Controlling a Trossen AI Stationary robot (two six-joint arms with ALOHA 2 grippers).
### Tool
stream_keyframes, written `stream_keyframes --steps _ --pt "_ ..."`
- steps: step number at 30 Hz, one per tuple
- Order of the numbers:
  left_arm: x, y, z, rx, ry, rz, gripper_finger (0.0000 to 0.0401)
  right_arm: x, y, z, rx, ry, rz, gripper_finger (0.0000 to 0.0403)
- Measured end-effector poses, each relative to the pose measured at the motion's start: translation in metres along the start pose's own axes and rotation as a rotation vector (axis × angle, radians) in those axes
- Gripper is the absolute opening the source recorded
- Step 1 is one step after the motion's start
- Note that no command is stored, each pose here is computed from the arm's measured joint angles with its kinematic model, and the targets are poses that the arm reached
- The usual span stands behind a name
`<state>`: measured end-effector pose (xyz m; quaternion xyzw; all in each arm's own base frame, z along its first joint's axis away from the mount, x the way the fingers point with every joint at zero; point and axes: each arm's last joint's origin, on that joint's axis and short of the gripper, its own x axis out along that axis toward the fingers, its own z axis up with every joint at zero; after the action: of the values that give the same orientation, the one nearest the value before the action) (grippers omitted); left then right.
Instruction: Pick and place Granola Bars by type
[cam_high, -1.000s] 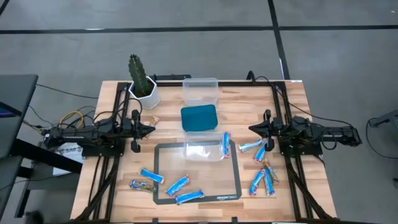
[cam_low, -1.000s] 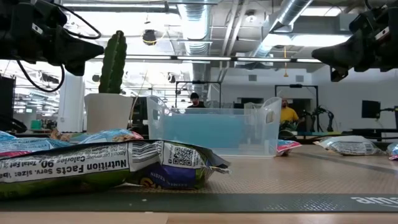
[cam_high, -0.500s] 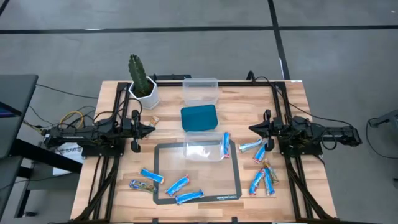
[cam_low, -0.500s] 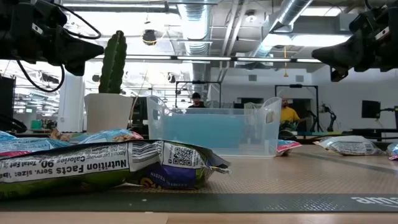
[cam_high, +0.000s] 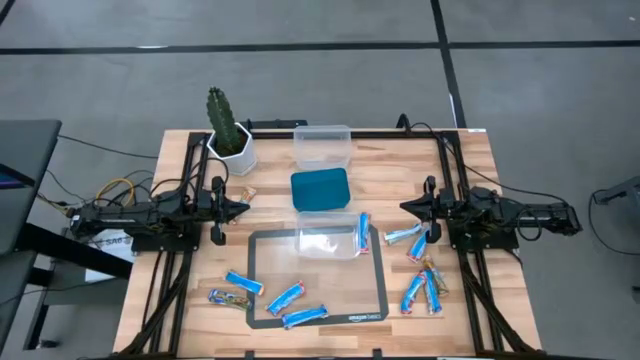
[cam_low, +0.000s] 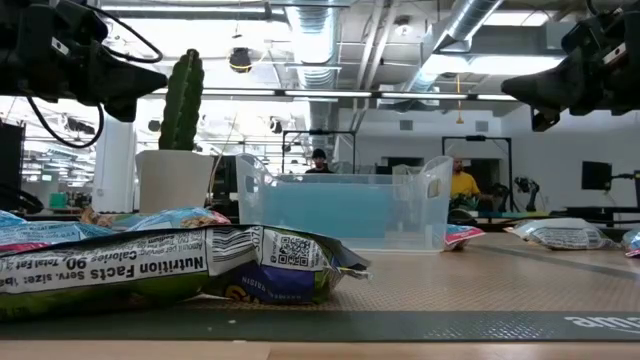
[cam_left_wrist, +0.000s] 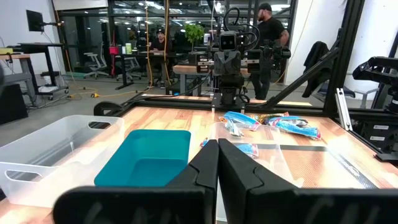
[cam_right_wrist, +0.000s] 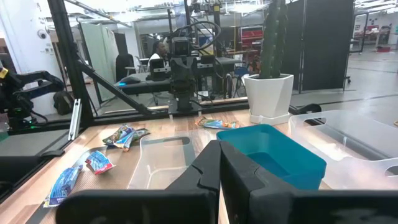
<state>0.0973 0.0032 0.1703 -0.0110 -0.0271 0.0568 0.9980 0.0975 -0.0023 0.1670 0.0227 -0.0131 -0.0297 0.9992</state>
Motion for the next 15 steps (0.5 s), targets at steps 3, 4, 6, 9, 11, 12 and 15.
stream_keyframes --steps 3,4,6,9,11,12,15 --pt "0.0000 0.0001 0.0000 0.000 0.000 0.001 0.0000 0.0000 0.0000 0.0001 0.000 -0.001 0.000 0.0000" --pt "0.0000 0.0001 0.0000 0.000 0.000 0.001 0.0000 0.0000 0.0000 -0.0001 0.000 0.000 0.000 0.0000" --pt "0.0000 0.0001 0.0000 0.000 0.000 0.003 0.0000 0.0000 0.0000 0.0001 0.000 0.000 0.000 0.0000" --pt "0.0003 0.0011 0.0000 -0.018 0.000 0.036 0.0000 0.0000 0.0000 0.0000 0.000 0.000 0.000 0.0000" --pt "0.0012 0.0014 -0.0010 -0.048 0.012 0.052 0.0000 0.0000 0.0000 0.0000 0.000 0.000 0.000 0.0000" --pt "0.0016 0.0014 -0.0016 -0.065 0.018 0.054 0.0000 0.0000 0.0000 0.0000 0.000 0.000 0.000 0.0000" --pt "0.0028 0.0016 -0.0030 -0.082 0.035 0.066 0.0000 0.0000 0.0000 0.0001 0.000 -0.001 0.000 0.0000"
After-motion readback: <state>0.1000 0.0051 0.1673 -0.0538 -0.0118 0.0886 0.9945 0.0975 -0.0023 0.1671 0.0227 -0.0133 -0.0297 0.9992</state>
